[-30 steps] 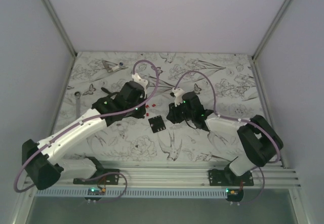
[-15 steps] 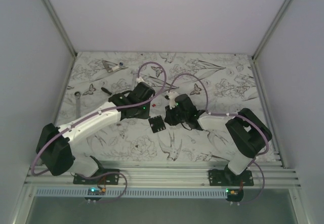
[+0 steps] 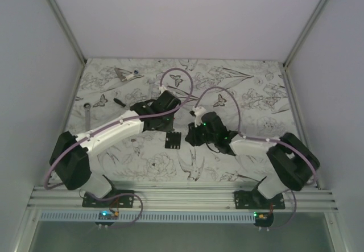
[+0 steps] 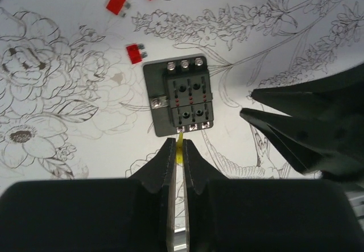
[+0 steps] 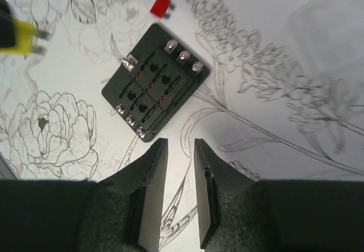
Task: Snap on the fuse box
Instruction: Adjust the fuse box base at the center of the board.
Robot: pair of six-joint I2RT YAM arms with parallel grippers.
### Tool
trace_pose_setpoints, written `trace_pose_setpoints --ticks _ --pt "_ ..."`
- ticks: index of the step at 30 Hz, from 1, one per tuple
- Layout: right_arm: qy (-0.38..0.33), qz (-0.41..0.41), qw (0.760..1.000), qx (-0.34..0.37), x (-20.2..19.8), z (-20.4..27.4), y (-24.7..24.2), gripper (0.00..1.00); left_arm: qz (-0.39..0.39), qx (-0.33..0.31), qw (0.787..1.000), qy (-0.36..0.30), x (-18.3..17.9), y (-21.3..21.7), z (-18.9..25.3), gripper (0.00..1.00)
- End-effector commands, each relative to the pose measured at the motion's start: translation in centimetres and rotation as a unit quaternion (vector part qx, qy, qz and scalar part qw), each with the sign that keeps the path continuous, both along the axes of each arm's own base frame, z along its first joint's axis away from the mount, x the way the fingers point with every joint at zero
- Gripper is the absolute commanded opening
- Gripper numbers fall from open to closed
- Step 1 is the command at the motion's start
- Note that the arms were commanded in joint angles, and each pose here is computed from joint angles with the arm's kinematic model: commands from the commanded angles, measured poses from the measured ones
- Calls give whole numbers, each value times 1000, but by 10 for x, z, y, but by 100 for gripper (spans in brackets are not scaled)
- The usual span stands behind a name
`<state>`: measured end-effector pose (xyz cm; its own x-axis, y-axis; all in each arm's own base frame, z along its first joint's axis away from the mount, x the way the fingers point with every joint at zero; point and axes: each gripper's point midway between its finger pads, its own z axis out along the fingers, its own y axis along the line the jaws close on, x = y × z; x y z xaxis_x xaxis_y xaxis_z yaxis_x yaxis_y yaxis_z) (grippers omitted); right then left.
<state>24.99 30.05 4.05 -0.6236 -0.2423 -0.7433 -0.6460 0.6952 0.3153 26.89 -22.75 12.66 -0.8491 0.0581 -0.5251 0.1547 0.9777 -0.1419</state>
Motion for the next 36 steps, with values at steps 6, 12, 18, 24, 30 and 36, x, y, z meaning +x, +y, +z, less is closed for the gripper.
trace_pose_setpoints --ticks 6,12,18,24,30,36 --pt "-61 -204 976 -47 23 45 -81 55 -11 38 999 21 6 -18 -19 0" --pt "-130 -319 938 -50 20 66 -144 92 -14 58 998 37 13 -28 -32 0" --pt "-169 -371 913 -25 15 79 -173 100 -15 74 995 58 16 -36 -40 0" --pt "-173 -397 901 -19 12 80 -184 100 -11 87 993 83 14 -38 -48 0" --pt "-166 -399 901 -27 13 76 -184 100 1 99 989 106 11 -37 -55 0" --pt "-164 -399 901 -28 14 76 -183 100 8 102 987 122 11 -39 -63 0"
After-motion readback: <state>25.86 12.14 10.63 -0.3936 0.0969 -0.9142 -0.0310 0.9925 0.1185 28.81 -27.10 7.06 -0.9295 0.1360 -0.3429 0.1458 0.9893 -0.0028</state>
